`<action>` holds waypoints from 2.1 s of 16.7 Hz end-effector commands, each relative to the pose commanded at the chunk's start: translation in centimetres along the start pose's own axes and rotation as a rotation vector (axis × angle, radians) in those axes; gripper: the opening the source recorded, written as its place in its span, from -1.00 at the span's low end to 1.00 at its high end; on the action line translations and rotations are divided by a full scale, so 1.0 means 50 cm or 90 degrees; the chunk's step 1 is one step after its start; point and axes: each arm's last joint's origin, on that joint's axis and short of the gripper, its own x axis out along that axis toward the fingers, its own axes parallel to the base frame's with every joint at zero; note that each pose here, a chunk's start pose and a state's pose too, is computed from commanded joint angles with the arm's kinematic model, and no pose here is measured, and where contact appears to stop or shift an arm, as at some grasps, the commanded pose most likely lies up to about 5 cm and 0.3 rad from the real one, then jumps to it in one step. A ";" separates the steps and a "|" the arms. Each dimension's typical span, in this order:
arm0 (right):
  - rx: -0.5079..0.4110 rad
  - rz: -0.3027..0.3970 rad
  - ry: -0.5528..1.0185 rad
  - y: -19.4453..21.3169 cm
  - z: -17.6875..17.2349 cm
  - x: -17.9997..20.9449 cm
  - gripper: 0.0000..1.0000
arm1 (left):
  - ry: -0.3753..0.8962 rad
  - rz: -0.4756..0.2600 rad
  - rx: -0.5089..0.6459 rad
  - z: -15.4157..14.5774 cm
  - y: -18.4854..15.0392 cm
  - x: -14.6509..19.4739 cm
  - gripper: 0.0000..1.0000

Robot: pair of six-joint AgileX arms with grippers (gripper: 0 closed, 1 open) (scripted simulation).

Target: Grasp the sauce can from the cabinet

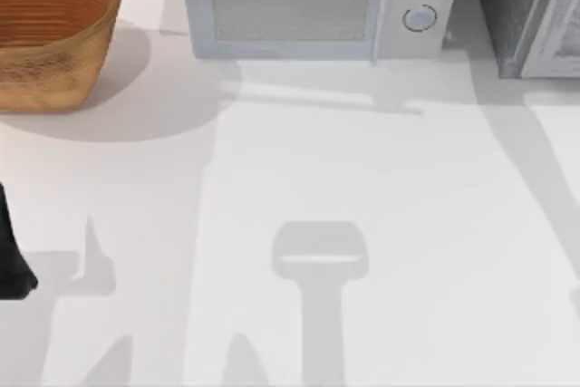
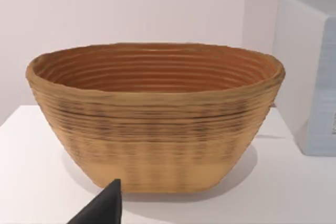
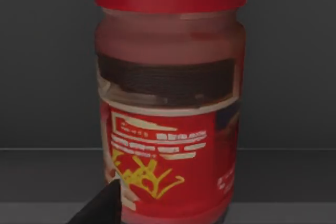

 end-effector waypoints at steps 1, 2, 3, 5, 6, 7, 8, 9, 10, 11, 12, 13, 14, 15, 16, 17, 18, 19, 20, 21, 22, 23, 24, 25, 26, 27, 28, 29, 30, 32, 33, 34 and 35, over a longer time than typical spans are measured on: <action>0.000 -0.001 0.002 0.014 -0.002 0.023 1.00 | 0.000 0.000 0.000 0.000 0.000 0.000 1.00; 0.000 -0.002 0.004 0.028 -0.005 0.044 1.00 | 0.000 0.000 0.000 0.000 0.000 0.000 1.00; 0.000 -0.002 0.004 0.041 -0.008 0.061 1.00 | 0.000 0.000 0.000 0.000 0.000 0.000 1.00; 0.001 -0.003 0.003 0.057 -0.010 0.081 1.00 | 0.000 0.000 0.000 0.000 0.000 0.000 1.00; 0.001 -0.003 0.002 0.060 -0.010 0.084 1.00 | 0.000 0.000 0.000 0.000 0.000 0.000 1.00; 0.001 -0.003 0.002 0.060 -0.010 0.084 1.00 | 0.000 0.000 0.000 0.000 0.000 0.000 1.00; 0.001 -0.003 0.002 0.060 -0.010 0.084 1.00 | 0.000 0.000 0.000 0.000 0.000 0.000 1.00; 0.001 -0.005 0.005 0.056 -0.013 0.085 1.00 | 0.000 0.000 0.000 0.000 0.000 0.000 1.00; 0.001 -0.005 0.005 0.057 -0.012 0.085 1.00 | 0.000 0.000 0.000 0.000 0.000 0.000 1.00; 0.001 -0.004 0.004 0.057 -0.011 0.090 1.00 | 0.000 0.000 0.000 0.000 0.000 0.000 1.00; 0.001 -0.004 0.003 0.058 -0.010 0.098 1.00 | 0.000 0.000 0.000 0.000 0.000 0.000 1.00; 0.001 -0.003 0.003 0.059 -0.008 0.108 1.00 | 0.000 0.000 0.000 0.000 0.000 0.000 1.00; 0.001 -0.003 0.002 0.060 -0.007 0.121 1.00 | 0.000 0.000 0.000 0.000 0.000 0.000 1.00; 0.001 -0.003 0.002 0.061 -0.006 0.135 1.00 | 0.000 0.000 0.000 0.000 0.000 0.000 1.00; 0.001 -0.003 0.002 0.061 -0.005 0.149 1.00 | 0.000 0.000 0.000 0.000 0.000 0.000 1.00; 0.001 -0.003 0.002 0.061 -0.006 0.163 1.00 | 0.000 0.000 0.000 0.000 0.000 0.000 1.00; 0.001 -0.003 0.002 0.061 -0.007 0.175 1.00 | 0.000 0.000 0.000 0.000 0.000 0.000 1.00; 0.001 -0.003 0.002 0.061 -0.008 0.186 1.00 | 0.000 0.000 0.000 0.000 0.000 0.000 1.00; 0.001 -0.003 0.002 0.060 -0.009 0.195 1.00 | 0.000 0.000 0.000 0.000 0.000 0.000 1.00; 0.001 -0.003 0.002 0.059 -0.010 0.201 1.00 | 0.000 0.000 0.000 0.000 0.000 0.000 1.00; 0.001 -0.003 0.002 0.059 -0.011 0.204 1.00 | 0.000 0.000 0.000 0.000 0.000 0.000 1.00; 0.001 -0.003 0.002 0.059 -0.011 0.204 1.00 | 0.000 0.000 0.000 0.000 0.000 0.000 1.00; 0.001 -0.003 0.002 0.059 -0.011 0.204 1.00 | 0.000 0.000 0.000 0.000 0.000 0.000 1.00; 0.001 -0.003 0.002 0.059 -0.011 0.204 1.00 | 0.000 0.000 0.000 0.000 0.000 0.000 1.00; 0.001 -0.003 0.002 0.059 -0.011 0.204 0.85 | 0.000 0.000 0.000 0.000 0.000 0.000 1.00; 0.001 -0.003 0.002 0.059 -0.011 0.204 0.70 | 0.000 0.000 0.000 0.000 0.000 0.000 1.00; 0.001 -0.003 0.002 0.059 -0.011 0.204 0.55 | 0.000 0.000 0.000 0.000 0.000 0.000 1.00; 0.001 -0.003 0.002 0.059 -0.011 0.204 0.40 | 0.000 0.000 0.000 0.000 0.000 0.000 1.00; 0.001 -0.003 0.002 0.059 -0.011 0.204 0.25 | 0.000 0.000 0.000 0.000 0.000 0.000 1.00; 0.001 -0.003 0.002 0.059 -0.011 0.204 -0.06 | 0.000 0.000 0.000 0.000 0.000 0.000 1.00; 0.001 -0.003 0.002 0.059 -0.011 0.204 -0.21 | 0.000 0.000 0.000 0.000 0.000 0.000 1.00; 0.001 -0.003 0.002 0.059 -0.011 0.204 -0.36 | 0.000 0.000 0.000 0.000 0.000 0.000 1.00; 0.001 -0.003 0.002 0.059 -0.011 0.204 -0.51 | 0.000 0.000 0.000 0.000 0.000 0.000 1.00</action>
